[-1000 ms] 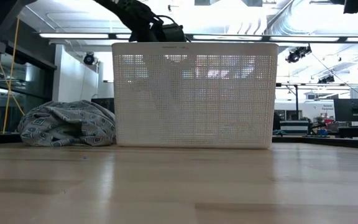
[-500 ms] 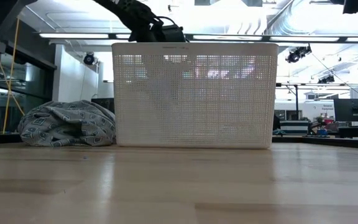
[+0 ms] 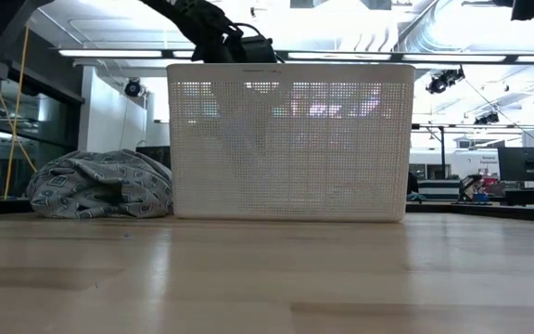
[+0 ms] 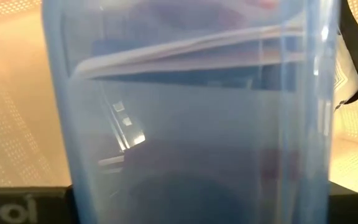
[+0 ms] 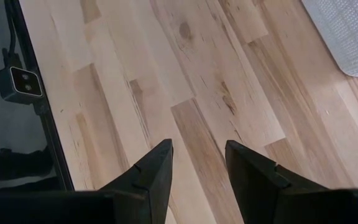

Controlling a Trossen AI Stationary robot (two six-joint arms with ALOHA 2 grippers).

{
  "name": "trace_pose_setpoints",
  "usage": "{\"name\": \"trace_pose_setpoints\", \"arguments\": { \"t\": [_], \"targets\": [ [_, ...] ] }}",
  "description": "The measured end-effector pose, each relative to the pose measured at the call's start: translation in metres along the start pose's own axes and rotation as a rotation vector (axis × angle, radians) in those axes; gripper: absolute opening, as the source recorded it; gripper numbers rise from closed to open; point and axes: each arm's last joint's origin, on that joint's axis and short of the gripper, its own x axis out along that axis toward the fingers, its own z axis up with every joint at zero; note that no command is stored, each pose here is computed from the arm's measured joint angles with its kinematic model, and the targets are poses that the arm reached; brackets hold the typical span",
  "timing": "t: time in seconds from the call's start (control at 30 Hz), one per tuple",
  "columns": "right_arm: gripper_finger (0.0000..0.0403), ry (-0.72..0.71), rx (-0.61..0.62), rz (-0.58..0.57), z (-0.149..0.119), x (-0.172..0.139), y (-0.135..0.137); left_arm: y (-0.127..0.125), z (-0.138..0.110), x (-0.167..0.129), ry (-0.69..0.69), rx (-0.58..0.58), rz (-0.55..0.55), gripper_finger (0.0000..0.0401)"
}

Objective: Pick & place medical supplies in basket/bin
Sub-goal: Put the blue first aid kit into the white bin

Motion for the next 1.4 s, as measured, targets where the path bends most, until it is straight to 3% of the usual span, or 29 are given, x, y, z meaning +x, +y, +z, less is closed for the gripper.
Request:
{"name": "trace_pose_setpoints", "arguments": {
  "t": [0.3, 0.6, 1.4],
  "targets": [
    [0.0141, -0.003, -0.001, -0.001, 0.0001, 0.0000, 0.0000, -0.0005, 0.0006, -0.0001, -0.006, 0.020, -0.007, 0.0255],
    [0.0141, -0.023, -0.009, -0.013, 0.0006, 0.0000, -0.0004, -0.0055, 0.0047, -0.0006, -0.034, 0.081, -0.081, 0.0255],
    [0.0141, -0.032, -0.007, -0.019, 0.0014, 0.0002, -0.0009, -0.0054, 0.0041, -0.0027, -0.031, 0.148, -0.081, 0.0255]
  ]
}}
